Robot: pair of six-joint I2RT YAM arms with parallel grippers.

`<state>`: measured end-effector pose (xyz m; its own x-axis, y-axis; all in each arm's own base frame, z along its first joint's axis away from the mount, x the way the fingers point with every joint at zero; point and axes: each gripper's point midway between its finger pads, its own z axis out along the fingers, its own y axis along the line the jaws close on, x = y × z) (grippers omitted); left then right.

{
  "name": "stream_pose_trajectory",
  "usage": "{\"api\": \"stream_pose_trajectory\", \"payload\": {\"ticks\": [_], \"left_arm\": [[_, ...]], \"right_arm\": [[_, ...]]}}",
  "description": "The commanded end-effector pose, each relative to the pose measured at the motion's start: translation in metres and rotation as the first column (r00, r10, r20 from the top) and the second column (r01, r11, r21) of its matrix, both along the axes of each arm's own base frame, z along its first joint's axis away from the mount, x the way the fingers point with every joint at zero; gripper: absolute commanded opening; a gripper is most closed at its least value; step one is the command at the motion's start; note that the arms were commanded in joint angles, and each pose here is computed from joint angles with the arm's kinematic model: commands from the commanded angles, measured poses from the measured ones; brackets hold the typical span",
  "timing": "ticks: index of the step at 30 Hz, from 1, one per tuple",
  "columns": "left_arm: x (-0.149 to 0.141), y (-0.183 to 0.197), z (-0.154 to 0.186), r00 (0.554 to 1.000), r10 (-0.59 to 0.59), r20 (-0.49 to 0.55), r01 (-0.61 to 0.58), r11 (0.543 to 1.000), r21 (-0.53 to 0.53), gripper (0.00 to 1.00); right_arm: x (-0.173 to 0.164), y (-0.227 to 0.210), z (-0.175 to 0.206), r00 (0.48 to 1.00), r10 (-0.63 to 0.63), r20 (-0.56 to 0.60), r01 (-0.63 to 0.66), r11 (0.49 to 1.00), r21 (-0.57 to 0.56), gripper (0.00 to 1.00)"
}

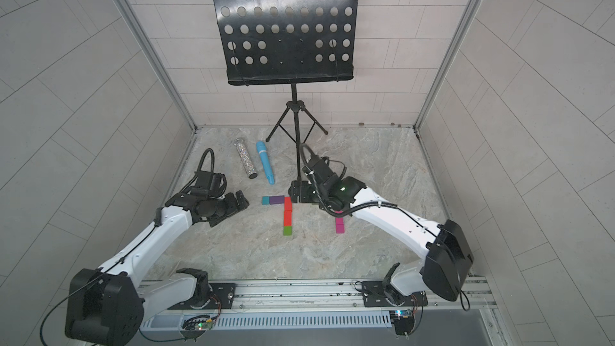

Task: Assemble the number 7 with building blocks
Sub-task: Adjust the building block at the center of the board, then reset both arms

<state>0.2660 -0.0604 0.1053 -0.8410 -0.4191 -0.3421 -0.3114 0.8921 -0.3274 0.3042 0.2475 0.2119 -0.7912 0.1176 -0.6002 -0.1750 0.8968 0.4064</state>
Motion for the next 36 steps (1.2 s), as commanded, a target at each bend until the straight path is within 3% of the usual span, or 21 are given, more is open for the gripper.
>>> {"api": "stream_pose_trajectory", "payload": {"ticks": [1,4,6,9,11,12,13,14,16,18,19,21,23,24,26,29,32,35,36], "left_arm": [[0.027,0.061,0.029,0.988,0.021,0.155,-0.077,0.928,0.365,1.00],[0.056,0.081,0.040,0.949,-0.083,0.304,-0.102,0.831,0.546,1.00],[0.070,0.085,0.035,0.913,-0.177,0.368,-0.104,0.770,0.629,1.00],[0.083,0.090,0.024,0.818,-0.244,0.521,-0.213,0.713,0.668,1.00],[0.097,0.087,0.022,0.733,-0.261,0.628,-0.256,0.750,0.610,1.00],[0.103,0.092,0.019,0.746,-0.249,0.618,-0.257,0.748,0.612,1.00],[0.110,0.089,0.010,0.806,-0.237,0.543,-0.184,0.771,0.610,1.00],[0.117,0.083,0.002,0.827,-0.251,0.502,-0.104,0.811,0.576,1.00],[0.127,0.084,-0.003,0.782,-0.219,0.584,-0.129,0.859,0.495,1.00],[0.126,0.084,-0.019,0.756,-0.218,0.617,-0.147,0.862,0.486,1.00],[0.127,0.084,-0.014,0.708,-0.232,0.667,-0.176,0.856,0.485,1.00],[0.123,0.089,-0.015,0.749,-0.198,0.632,-0.184,0.854,0.486,1.00],[0.126,0.092,-0.019,0.788,-0.188,0.586,-0.170,0.849,0.500,1.00],[0.128,0.094,-0.020,0.791,-0.181,0.584,-0.181,0.844,0.506,1.00],[0.129,0.093,-0.017,0.760,-0.193,0.621,-0.205,0.835,0.510,1.00],[0.130,0.093,-0.019,0.778,-0.193,0.598,-0.189,0.836,0.515,1.00],[0.130,0.091,-0.018,0.769,-0.201,0.607,-0.189,0.836,0.516,1.00],[0.131,0.091,-0.018,0.767,-0.202,0.610,-0.190,0.835,0.516,1.00],[0.131,0.091,-0.018,0.766,-0.202,0.610,-0.190,0.835,0.516,1.00]], "right_arm": [[0.027,-0.108,-0.015,0.973,-0.140,0.184,0.204,0.894,-0.398,1.00],[0.049,-0.185,-0.021,0.913,-0.193,0.360,0.375,0.746,-0.551,1.00],[0.057,-0.222,-0.035,0.877,-0.212,0.431,0.446,0.694,-0.565,1.00],[0.058,-0.258,-0.064,0.838,-0.270,0.474,0.507,0.709,-0.491,1.00],[0.060,-0.276,-0.072,0.783,-0.330,0.528,0.568,0.725,-0.390,1.00],[0.061,-0.284,-0.073,0.753,-0.357,0.552,0.601,0.716,-0.356,1.00],[0.063,-0.292,-0.076,0.729,-0.372,0.575,0.626,0.702,-0.340,1.00],[0.065,-0.299,-0.085,0.720,-0.386,0.577,0.644,0.681,-0.349,1.00],[0.073,-0.310,-0.104,0.709,-0.431,0.558,0.666,0.669,-0.330,1.00],[0.084,-0.303,-0.113,0.723,-0.389,0.571,0.634,0.702,-0.324,1.00],[0.080,-0.301,-0.118,0.746,-0.384,0.543,0.616,0.708,-0.345,1.00],[0.080,-0.303,-0.118,0.705,-0.393,0.590,0.644,0.702,-0.302,1.00],[0.078,-0.304,-0.121,0.724,-0.397,0.564,0.636,0.700,-0.324,1.00],[0.078,-0.303,-0.122,0.745,-0.396,0.537,0.623,0.701,-0.347,1.00],[0.079,-0.302,-0.118,0.713,-0.385,0.586,0.637,0.705,-0.312,1.00],[0.079,-0.301,-0.120,0.740,-0.385,0.552,0.621,0.707,-0.338,1.00],[0.080,-0.300,-0.119,0.728,-0.372,0.576,0.621,0.712,-0.326,1.00],[0.084,-0.292,-0.122,0.775,-0.336,0.536,0.572,0.734,-0.366,1.00],[0.084,-0.291,-0.121,0.767,-0.331,0.549,0.575,0.734,-0.361,1.00]]}}
